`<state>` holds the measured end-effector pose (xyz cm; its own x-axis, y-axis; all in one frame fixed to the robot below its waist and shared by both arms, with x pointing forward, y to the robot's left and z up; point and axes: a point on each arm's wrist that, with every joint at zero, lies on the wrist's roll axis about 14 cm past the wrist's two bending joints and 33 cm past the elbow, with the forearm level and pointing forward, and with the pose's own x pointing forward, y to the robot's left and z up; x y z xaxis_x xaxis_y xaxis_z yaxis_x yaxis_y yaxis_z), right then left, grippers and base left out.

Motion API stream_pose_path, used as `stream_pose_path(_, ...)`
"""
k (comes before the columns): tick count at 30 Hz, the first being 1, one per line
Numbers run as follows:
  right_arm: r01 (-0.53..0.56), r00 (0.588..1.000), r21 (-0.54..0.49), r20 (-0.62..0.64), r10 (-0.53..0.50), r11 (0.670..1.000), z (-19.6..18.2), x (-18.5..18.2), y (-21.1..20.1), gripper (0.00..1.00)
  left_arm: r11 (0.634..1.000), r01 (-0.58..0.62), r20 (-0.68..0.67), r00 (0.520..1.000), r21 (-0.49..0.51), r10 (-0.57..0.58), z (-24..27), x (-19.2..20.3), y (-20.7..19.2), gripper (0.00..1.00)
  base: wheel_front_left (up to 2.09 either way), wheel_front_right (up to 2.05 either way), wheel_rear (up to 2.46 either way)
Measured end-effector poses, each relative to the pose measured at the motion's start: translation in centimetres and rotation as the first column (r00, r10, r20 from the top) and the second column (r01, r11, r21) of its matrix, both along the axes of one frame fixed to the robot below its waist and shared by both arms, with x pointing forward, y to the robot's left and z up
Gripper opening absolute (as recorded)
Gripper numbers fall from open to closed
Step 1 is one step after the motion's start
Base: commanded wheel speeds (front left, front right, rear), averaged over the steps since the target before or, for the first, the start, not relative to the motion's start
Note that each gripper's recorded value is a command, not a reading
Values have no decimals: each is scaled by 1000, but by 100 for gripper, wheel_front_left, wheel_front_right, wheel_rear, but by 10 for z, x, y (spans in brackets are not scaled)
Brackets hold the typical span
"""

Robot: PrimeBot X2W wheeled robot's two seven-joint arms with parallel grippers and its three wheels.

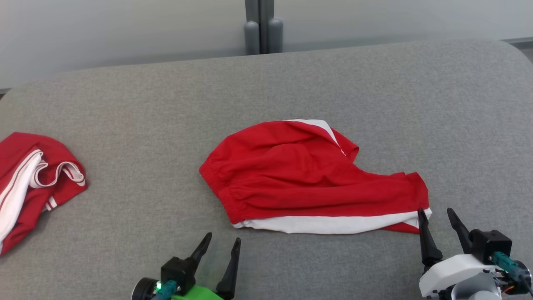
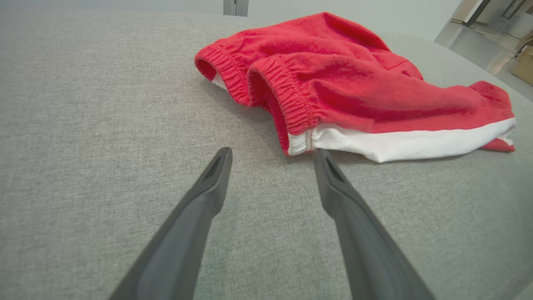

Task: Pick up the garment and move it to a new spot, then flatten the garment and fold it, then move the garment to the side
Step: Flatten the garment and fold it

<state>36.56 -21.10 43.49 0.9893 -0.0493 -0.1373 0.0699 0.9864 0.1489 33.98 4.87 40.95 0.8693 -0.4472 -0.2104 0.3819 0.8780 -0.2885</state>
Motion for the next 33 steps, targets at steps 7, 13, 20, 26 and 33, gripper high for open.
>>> stream_pose_path(7, 21, 1000, -5, -19, -21, 1000, -6, 0, -7, 100, 997, 67, -27, 997, -22, -68, -6, 8, -18, 100, 0, 0, 0)
stream_pose_path(13, 47, 998, -10, -40, -47, 999, -12, -3, -16, 100, 995, 93, -55, 994, -18, -94, -17, 15, -23, 100, 0, 0, 0)
stream_pose_path(20, 52, 997, -6, -55, -53, 999, -17, -3, -17, 100, 995, 102, -66, 992, -19, -103, -21, 21, -24, 0, 0, 0, 0)
stream_pose_path(26, 23, 998, -3, -54, -23, 1000, -17, 4, -8, 100, 995, 95, -75, 992, -41, -98, -21, 21, -25, 0, 0, 0, 0)
stream_pose_path(33, -16, 997, 5, -78, 16, 1000, -25, 10, 5, 100, 995, 91, -79, 992, -43, -94, -22, 21, -22, 0, 0, 0, 0)
